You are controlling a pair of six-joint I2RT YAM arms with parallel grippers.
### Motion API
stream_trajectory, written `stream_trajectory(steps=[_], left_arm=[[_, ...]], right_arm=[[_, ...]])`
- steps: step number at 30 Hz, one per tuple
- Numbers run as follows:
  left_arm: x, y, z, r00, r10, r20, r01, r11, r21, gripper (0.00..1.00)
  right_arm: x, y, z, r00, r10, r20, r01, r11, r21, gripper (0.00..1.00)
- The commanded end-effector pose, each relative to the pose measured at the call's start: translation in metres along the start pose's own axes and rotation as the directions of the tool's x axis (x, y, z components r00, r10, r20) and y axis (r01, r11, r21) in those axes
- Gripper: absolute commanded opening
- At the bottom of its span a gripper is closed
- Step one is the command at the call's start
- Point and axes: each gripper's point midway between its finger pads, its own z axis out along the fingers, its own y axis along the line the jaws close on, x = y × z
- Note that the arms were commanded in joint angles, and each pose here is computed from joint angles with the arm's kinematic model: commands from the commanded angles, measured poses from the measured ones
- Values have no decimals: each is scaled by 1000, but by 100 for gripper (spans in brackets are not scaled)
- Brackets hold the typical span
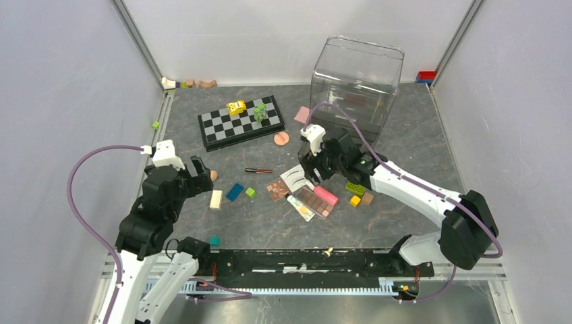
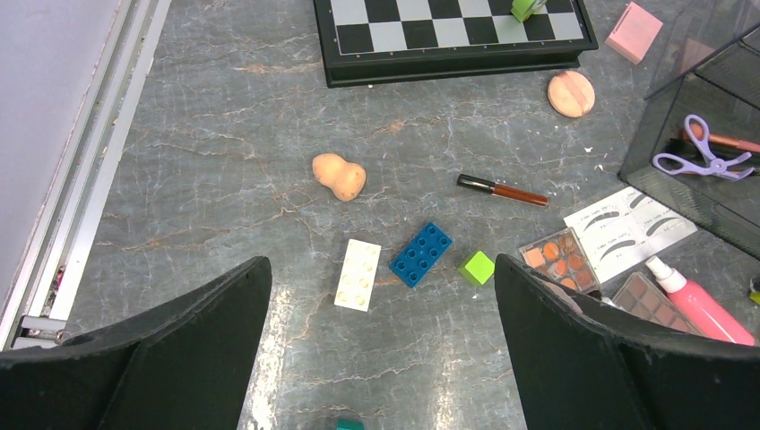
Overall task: Organize the makeup
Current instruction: Close the drawer in the storage box.
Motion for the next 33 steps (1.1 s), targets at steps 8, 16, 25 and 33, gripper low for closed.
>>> stream_trajectory(steps=[8,16,25,33], left_arm=[[-3,-4,10,1000,-17,-6,17,1000,-12,100],[0,-3,15,999,-10,-30,9,1000,-30,100],[4,0,22,998,-2,-62,-2,998,-66,100],[6,-1,24,997,3,-74,-8,998,-66,100]], right_arm=[[33,-2,-27,997,71,-23,-69,996,51,98],[56,-26,-43,984,177,-34,-165,960,228,98],[62,-53,-58,985,173,27,-170,909,381,98],[53,-62,-66,985,124,120,-163,897,410,98]])
